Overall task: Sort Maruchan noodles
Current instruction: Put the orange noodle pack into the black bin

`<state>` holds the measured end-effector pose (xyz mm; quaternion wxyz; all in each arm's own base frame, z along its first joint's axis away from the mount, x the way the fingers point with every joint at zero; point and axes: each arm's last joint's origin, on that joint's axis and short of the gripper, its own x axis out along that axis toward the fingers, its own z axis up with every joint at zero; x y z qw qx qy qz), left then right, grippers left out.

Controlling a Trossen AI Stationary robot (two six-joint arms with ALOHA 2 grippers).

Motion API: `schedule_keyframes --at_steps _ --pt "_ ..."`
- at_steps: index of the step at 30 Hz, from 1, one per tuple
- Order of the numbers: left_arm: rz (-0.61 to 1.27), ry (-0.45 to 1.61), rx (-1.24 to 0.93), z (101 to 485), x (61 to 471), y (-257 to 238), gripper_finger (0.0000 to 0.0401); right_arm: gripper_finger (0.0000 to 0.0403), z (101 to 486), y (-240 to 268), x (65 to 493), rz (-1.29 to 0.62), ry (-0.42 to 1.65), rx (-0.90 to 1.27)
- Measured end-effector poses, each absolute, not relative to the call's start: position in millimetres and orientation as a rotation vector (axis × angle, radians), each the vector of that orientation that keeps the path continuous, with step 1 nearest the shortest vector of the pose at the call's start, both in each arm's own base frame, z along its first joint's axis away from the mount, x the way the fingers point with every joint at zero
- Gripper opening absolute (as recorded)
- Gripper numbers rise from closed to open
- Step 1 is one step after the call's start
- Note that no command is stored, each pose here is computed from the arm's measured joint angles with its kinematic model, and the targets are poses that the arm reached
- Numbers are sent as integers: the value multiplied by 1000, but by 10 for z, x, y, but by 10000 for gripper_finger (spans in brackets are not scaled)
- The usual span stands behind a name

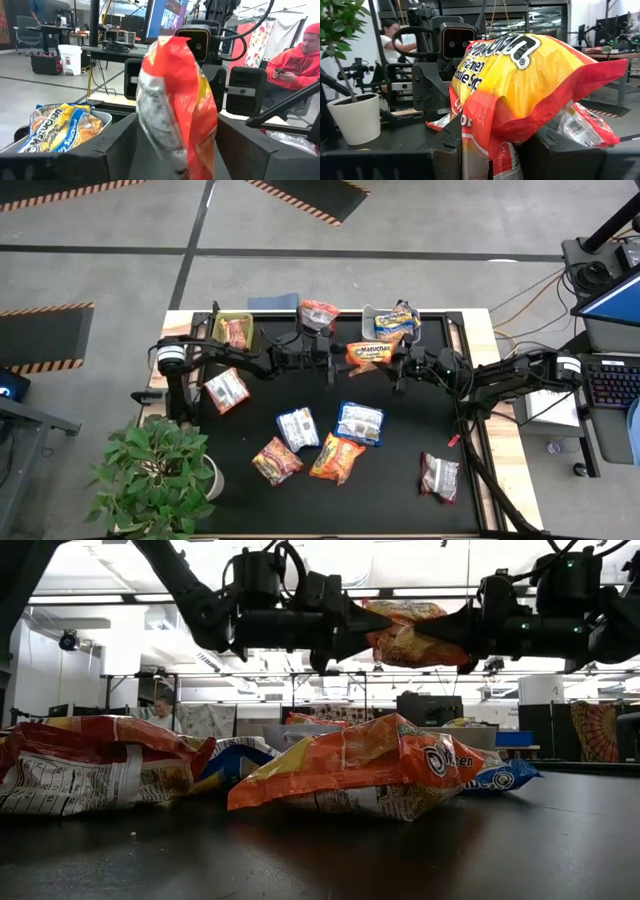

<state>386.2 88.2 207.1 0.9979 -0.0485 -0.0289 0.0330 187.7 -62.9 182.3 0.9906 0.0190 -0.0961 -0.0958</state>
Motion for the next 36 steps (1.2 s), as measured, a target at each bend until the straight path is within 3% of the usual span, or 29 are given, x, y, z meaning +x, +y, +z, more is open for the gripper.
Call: schedule_keyframes --at_steps 5,9,16,21,26,32,36 --pt "66 -62 -98 2059 3934 897 199 112 1821 -634 1877 -207 -192 40" --pt "66 -60 -79 2058 3938 897 146 116 1821 -634 1877 -207 -192 40" --pt "66 -60 -77 2069 3934 895 60 161 1818 -634 1877 -203 -195 86" --pt "70 -35 -64 2105 3910 900 53 204 1834 -633 1869 -200 -206 127" --pt "103 68 94 2316 3777 897 53 240 1875 -652 1841 -278 -236 165" --pt "365 364 427 2576 3448 916 53 255 1902 -667 1812 -357 -242 175" --pt "517 519 498 2643 3288 988 53 253 1915 -664 1804 -356 -247 174"
